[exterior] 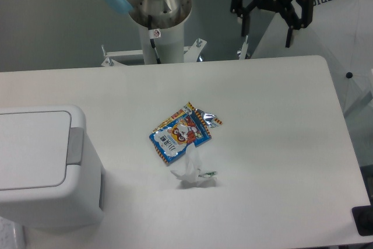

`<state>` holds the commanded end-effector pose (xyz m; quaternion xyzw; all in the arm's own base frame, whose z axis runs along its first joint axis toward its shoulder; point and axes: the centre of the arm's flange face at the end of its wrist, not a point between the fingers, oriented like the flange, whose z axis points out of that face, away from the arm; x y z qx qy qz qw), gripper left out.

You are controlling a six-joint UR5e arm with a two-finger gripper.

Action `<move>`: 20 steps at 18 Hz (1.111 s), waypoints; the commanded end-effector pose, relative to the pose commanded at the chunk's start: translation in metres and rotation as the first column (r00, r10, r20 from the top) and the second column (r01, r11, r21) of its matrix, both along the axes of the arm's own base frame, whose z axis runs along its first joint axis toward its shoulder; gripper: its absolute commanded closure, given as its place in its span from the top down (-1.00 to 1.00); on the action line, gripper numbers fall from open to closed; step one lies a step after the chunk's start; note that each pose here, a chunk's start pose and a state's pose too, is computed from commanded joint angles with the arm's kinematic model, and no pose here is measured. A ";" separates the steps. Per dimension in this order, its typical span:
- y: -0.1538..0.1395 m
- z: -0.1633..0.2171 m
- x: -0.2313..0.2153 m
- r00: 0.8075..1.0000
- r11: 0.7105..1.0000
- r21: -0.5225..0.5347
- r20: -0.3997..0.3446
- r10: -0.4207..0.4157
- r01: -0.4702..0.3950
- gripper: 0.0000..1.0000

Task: Open the trash can
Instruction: 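Move the open gripper down and toward the white trash can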

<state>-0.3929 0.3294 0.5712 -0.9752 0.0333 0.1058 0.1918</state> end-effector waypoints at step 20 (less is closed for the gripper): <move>0.119 -0.022 0.065 0.950 0.957 0.110 0.196 0.244 -0.269 1.00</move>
